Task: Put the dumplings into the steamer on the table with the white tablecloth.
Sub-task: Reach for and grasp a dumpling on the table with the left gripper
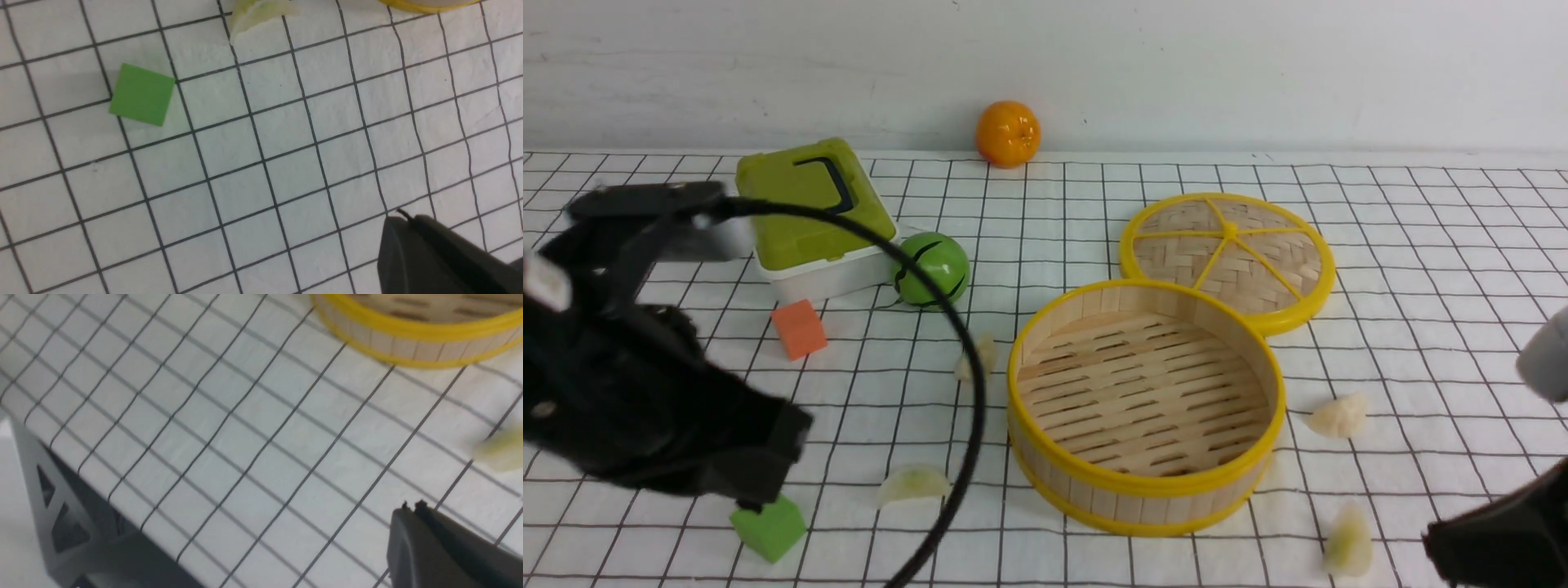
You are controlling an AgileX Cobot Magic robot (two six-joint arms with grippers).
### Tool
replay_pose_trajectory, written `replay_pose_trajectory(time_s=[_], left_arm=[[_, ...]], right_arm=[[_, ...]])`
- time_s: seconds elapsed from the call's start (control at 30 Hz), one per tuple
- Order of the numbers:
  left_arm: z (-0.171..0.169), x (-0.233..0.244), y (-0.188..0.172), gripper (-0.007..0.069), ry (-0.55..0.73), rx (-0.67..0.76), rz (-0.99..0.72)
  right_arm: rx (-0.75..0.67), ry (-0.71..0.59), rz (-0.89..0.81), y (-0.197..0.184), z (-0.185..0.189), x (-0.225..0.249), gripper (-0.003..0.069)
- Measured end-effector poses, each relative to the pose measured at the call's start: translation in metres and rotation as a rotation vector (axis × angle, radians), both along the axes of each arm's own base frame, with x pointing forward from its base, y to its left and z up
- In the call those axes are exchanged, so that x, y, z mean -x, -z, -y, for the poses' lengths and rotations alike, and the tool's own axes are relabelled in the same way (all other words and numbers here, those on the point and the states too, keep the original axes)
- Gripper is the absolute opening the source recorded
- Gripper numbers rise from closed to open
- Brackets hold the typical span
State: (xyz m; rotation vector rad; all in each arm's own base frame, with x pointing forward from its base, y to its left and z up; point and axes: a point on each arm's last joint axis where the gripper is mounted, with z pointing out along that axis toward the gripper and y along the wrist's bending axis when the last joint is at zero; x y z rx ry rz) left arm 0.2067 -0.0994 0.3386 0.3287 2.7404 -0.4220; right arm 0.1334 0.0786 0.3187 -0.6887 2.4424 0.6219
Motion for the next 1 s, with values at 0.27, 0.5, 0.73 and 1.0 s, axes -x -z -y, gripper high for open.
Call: replay_pose_trajectory(time_s=[0.27, 0.5, 0.73, 1.0], left_arm=[[0.027, -0.076, 0.004, 0.0085, -0.023, -0.019, -0.005], [0.047, -0.14, 0.016, 0.0402, -0.042, -0.071, 0.016], [0.063, -0.195, 0.063, 0.0545, -0.044, -0.167, -0.061], [0.073, -0.234, 0.104, 0.0547, -0.044, -0.215, -0.042]], right_arm=[[0.023, -0.078, -0.087, -0.001, 0.002, 0.022, -0.0016], [0.001, -0.084, 0.007, -0.014, 0.008, 0.045, -0.0012], [-0.022, -0.039, 0.013, -0.017, 0.011, 0.051, -0.0008], [-0.041, 0.005, -0.035, -0.017, 0.011, 0.052, -0.0004]])
